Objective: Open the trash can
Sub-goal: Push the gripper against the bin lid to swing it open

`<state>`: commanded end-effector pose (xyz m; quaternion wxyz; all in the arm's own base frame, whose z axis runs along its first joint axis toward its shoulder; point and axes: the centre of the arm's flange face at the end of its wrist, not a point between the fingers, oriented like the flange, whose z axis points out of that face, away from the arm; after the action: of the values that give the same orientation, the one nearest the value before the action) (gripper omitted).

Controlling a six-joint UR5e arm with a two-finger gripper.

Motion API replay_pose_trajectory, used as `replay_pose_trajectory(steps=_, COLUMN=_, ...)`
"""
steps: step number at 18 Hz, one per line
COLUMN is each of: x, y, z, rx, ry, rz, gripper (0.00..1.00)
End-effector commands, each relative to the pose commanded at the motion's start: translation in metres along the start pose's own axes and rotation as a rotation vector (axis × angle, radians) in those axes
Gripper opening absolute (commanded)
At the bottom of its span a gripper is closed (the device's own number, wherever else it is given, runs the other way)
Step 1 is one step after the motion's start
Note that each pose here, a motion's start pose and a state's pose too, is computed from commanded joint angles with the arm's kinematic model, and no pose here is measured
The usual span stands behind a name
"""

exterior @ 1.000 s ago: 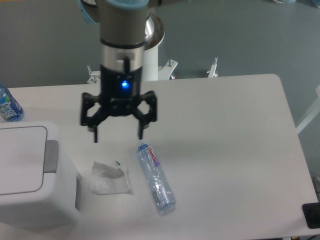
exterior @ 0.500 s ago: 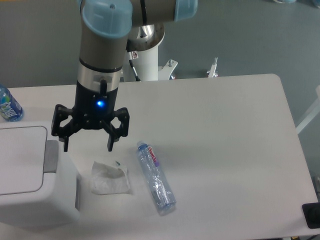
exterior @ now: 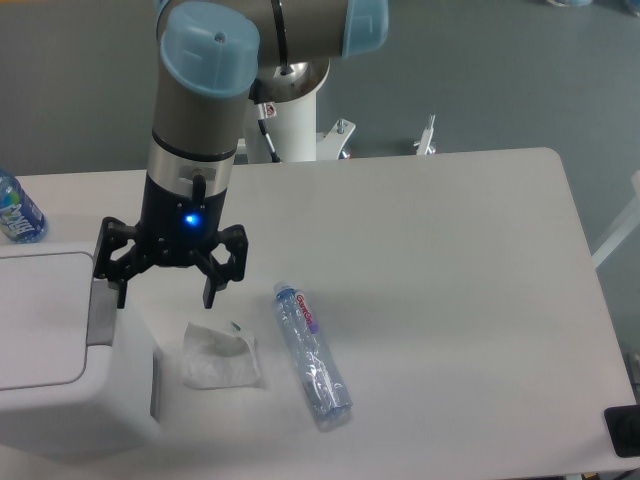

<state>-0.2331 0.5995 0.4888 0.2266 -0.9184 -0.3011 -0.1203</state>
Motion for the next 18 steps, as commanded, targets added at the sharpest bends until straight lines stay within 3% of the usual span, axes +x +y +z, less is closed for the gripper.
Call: replay_pose_trajectory(steps=18, x=0.008, y=0.0, z=0.026, rx=-0.007, ry=0.005, rz=0.01, gripper=1.0)
